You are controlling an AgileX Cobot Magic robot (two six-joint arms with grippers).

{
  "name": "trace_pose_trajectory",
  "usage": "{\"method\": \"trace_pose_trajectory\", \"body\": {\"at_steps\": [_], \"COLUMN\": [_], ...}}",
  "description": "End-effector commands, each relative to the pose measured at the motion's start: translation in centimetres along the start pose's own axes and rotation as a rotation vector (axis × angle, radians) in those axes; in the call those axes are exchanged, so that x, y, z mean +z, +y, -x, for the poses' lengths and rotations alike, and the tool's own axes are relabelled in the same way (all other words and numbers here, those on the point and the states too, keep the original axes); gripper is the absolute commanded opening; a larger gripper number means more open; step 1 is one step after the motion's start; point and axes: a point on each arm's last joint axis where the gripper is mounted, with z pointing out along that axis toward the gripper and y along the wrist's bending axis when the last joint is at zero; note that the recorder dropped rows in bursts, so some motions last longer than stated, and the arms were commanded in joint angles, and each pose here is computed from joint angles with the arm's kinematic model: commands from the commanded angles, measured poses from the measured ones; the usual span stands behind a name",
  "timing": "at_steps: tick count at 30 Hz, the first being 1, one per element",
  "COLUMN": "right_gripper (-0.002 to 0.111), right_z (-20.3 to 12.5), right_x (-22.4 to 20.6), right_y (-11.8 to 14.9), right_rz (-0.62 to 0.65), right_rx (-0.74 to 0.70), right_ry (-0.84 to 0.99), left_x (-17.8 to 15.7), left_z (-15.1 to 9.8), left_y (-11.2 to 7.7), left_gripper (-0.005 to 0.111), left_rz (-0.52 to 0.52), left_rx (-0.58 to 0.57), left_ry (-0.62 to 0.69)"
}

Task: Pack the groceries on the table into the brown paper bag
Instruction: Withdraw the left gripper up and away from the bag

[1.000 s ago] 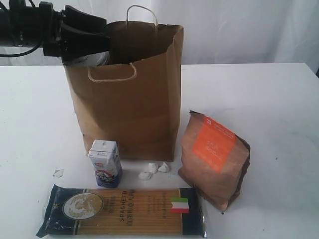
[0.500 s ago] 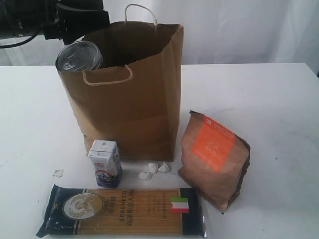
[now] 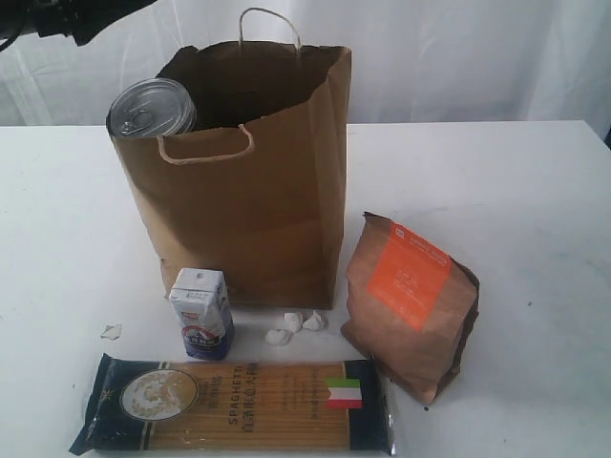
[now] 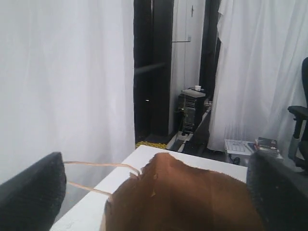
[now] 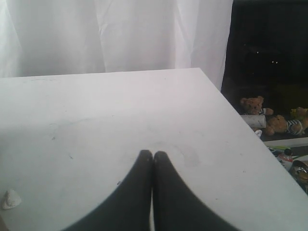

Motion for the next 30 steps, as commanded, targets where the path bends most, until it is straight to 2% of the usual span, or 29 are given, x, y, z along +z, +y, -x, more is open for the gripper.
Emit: {"method": "trace_pose_trajectory", "body": {"at_steps": [1, 3, 7, 8, 9, 10, 12, 13, 14, 15, 16, 17, 18, 19, 20, 24, 26, 30], "right_gripper": [0.0, 0.0, 0.0, 0.0, 0.0, 0.0, 0.0, 0.0, 0.0, 0.0, 0.0, 0.0, 0.0, 0.0, 0.0, 0.0, 0.0, 0.0], "right_z": [-0.2, -0.2, -0.2, -0.2, -0.2, -0.2, -0.2, -0.2, -0.2, -0.2, -0.2, -0.2, -0.2, -0.2, -0.2, -0.2, -0.1, 0.2], "right_x": [0.0, 0.0, 0.0, 0.0, 0.0, 0.0, 0.0, 0.0, 0.0, 0.0, 0.0, 0.0, 0.0, 0.0, 0.0, 0.0, 0.0, 0.0], "right_y": [-0.1, -0.1, -0.1, -0.1, -0.1, -0.1, -0.1, -0.1, -0.1, -0.1, -0.1, -0.1, -0.1, -0.1, -0.1, -0.1, 0.0, 0.2], "right_rz": [-0.007, -0.007, -0.007, -0.007, -0.007, -0.007, -0.007, -0.007, -0.008, -0.009, -0.009, -0.009, -0.009, -0.009, -0.009, -0.01, -0.005, 0.015], "right_rx": [-0.002, -0.002, -0.002, -0.002, -0.002, -0.002, -0.002, -0.002, -0.002, -0.002, -0.002, -0.002, -0.002, -0.002, -0.002, -0.007, 0.004, 0.019], "right_ry": [0.007, 0.007, 0.007, 0.007, 0.007, 0.007, 0.007, 0.007, 0.01, 0.012, 0.012, 0.012, 0.012, 0.012, 0.012, 0.011, 0.005, -0.031], "left_x": [-0.6, -0.6, -0.7, -0.8, -1.1, -1.4, -2.0, -2.3, -2.9, -3.3, -3.7, -3.8, -3.9, -3.9, -3.8, -4.0, -4.5, -6.0], "left_z": [0.1, -0.1, 1.0, 1.5, 2.8, 3.5, 4.8, 5.5, 6.7, 7.1, 7.7, 7.9, 7.9, 7.8, 7.7, 6.0, 5.1, 4.0], "left_y": [-0.6, -0.7, -0.4, -0.3, -0.2, -0.1, 0.0, 0.0, -0.1, -0.2, -0.5, -0.8, -0.9, -1.1, -1.3, -1.9, -1.9, -1.5], "left_gripper": [0.105, 0.105, 0.105, 0.105, 0.103, 0.101, 0.093, 0.088, 0.077, 0.07, 0.053, 0.036, 0.026, 0.009, 0.0, 0.0, 0.0, 0.0], "left_rz": [-0.065, -0.056, 0.07, 0.12, 0.228, 0.293, 0.425, 0.484, 0.592, 0.643, 0.686, 0.698, 0.698, 0.68, 0.669, 0.632, 0.688, 0.87], "left_rx": [0.079, 0.087, 0.027, 0.033, 0.071, 0.093, 0.132, 0.136, 0.102, 0.087, 0.095, 0.111, 0.118, 0.118, 0.102, -0.108, -0.256, -0.397], "left_ry": [0.079, 0.129, 0.153, 0.159, 0.17, 0.175, 0.183, 0.179, 0.159, 0.156, 0.176, 0.205, 0.217, 0.244, 0.257, 0.383, 0.457, 0.557]}}
